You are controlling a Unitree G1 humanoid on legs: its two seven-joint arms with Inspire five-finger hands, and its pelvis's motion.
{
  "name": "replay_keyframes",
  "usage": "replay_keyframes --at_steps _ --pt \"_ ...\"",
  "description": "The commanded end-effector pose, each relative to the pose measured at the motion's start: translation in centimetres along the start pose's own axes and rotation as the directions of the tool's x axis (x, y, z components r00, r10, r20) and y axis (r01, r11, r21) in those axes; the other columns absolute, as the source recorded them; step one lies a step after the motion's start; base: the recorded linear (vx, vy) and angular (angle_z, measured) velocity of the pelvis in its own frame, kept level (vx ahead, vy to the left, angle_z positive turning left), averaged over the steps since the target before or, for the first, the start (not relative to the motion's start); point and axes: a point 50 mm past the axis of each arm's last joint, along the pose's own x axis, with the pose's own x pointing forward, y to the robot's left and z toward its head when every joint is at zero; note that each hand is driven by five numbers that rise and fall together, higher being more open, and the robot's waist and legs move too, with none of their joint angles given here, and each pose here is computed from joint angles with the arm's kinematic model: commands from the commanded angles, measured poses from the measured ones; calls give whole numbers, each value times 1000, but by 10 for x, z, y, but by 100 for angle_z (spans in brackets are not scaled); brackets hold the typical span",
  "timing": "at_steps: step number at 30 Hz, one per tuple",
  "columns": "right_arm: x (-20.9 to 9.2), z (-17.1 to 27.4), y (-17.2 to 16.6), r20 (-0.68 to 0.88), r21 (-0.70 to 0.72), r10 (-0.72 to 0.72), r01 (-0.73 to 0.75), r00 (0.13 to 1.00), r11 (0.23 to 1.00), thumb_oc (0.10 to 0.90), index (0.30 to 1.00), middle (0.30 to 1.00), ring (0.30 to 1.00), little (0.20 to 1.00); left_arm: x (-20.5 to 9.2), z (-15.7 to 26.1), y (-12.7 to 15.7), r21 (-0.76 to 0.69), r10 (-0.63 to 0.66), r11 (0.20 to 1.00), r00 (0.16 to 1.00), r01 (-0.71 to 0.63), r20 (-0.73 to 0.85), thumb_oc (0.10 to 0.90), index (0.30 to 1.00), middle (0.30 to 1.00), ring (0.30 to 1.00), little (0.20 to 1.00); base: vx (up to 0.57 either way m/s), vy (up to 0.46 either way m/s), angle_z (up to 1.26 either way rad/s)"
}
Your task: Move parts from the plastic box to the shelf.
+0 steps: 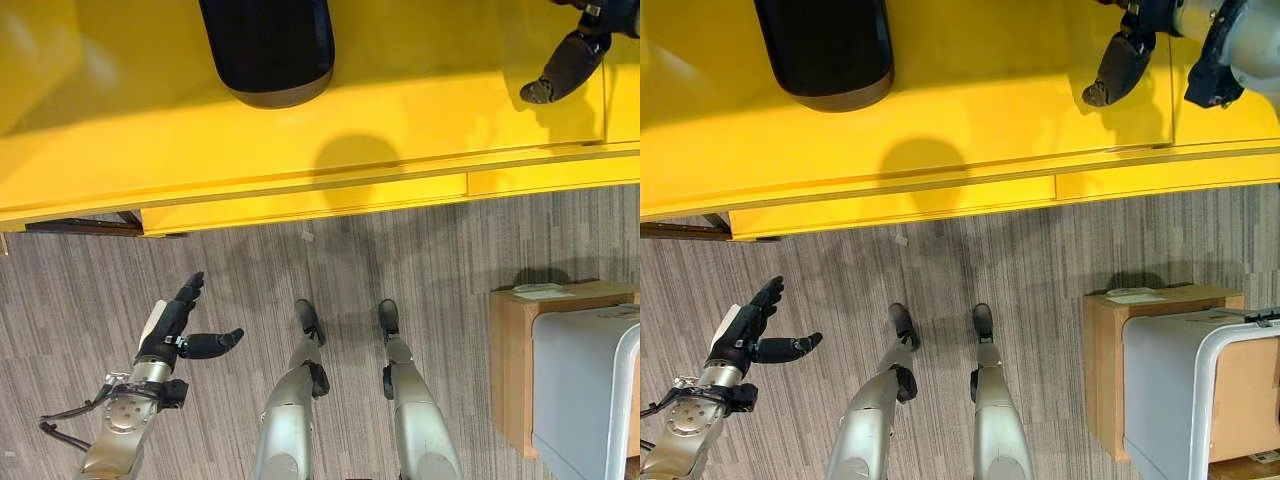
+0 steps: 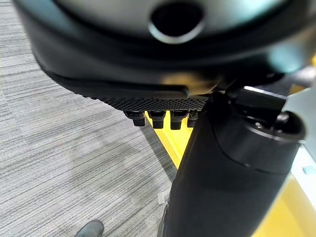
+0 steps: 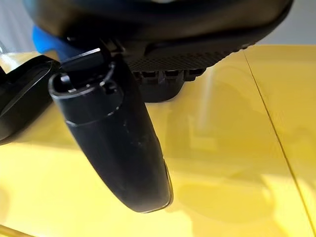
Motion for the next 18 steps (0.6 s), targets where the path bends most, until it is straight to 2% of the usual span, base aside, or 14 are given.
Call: replay_keyframes --at_steps 1,9,18 --pt "5 0 10 12 50 -10 9 1000 999 900 1000 1000 1000 1000 -18 -4 8 48 34 998 999 -36 28 900 1000 1000 1000 1000 -24 -16 4" --pt "6 3 49 54 144 70 -77 996 987 900 1000 1000 1000 1000 -12 -6 5 77 32 997 999 -32 12 900 1000 1000 1000 1000 -45 -18 3" --pt "3 1 76 73 221 126 -139 989 965 900 1000 1000 1000 1000 -4 -4 4 108 25 994 1000 -26 12 900 1000 1000 1000 1000 -57 -18 5"
